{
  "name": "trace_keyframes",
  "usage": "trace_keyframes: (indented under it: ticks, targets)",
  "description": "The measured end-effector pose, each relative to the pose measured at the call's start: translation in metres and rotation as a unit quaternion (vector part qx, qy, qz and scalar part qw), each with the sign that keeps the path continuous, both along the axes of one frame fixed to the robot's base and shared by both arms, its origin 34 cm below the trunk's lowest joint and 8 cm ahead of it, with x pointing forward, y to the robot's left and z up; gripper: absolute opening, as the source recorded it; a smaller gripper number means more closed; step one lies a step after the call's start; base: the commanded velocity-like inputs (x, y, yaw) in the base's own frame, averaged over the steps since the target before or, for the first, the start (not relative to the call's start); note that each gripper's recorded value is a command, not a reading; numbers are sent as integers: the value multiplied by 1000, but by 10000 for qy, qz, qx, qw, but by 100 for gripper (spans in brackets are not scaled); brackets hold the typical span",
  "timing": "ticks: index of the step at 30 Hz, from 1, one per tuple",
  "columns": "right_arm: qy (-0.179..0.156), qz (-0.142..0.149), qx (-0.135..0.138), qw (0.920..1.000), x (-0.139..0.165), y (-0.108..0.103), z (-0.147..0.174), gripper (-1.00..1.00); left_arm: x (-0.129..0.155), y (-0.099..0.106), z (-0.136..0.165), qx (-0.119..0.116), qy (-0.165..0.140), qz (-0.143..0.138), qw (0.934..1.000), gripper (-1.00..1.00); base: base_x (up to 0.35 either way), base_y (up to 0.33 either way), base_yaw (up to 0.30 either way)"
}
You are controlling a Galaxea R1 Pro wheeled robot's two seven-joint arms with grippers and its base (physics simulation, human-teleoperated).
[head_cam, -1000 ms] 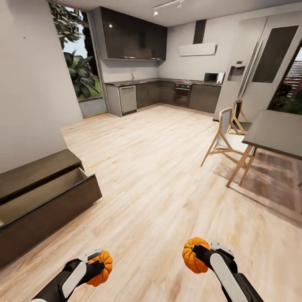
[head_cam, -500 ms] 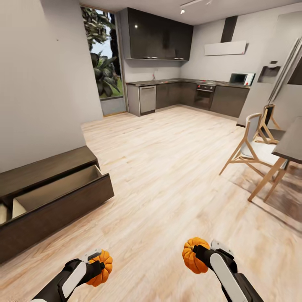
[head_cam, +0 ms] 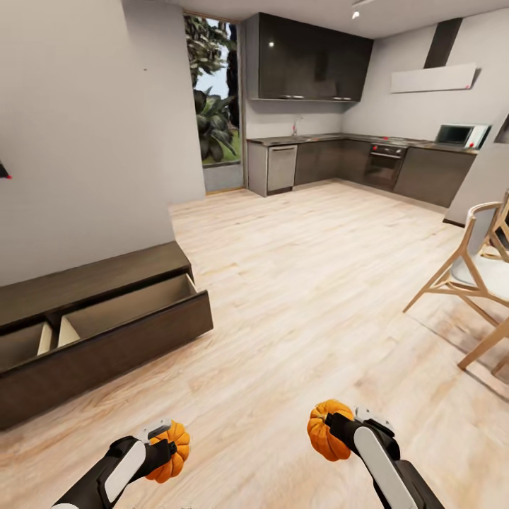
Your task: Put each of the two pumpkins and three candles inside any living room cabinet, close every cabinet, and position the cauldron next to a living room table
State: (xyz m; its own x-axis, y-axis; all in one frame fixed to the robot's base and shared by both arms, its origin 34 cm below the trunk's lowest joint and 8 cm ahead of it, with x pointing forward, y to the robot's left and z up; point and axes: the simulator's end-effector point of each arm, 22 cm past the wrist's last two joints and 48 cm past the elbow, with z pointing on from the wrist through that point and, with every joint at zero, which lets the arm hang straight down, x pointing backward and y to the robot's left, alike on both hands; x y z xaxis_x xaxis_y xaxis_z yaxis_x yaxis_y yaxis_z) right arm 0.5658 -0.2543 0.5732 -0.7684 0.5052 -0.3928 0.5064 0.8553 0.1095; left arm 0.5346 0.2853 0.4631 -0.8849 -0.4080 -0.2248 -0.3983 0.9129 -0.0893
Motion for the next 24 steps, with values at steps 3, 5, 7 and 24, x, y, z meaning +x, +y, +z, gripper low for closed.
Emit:
trace_keyframes:
  ticks: [3,5,7,24]
  targets:
    - [5,3,-1,10000,0,0,0,-100,0,0,0,-2,0,1,10000,-100,0,-1,292]
    - [3,2,0,10000,0,0,0,-100,0,0,0,-8,-2,2,10000,-100,0,0,292]
    - [4,2,1,10000,0,0,0,-100,0,0,0,-10,-2,4,10000,-100,0,0,292]
    - [9,3,10,10000,-1,1,-1,-100,0,0,0,-3,4,5,10000,-100,62,0,292]
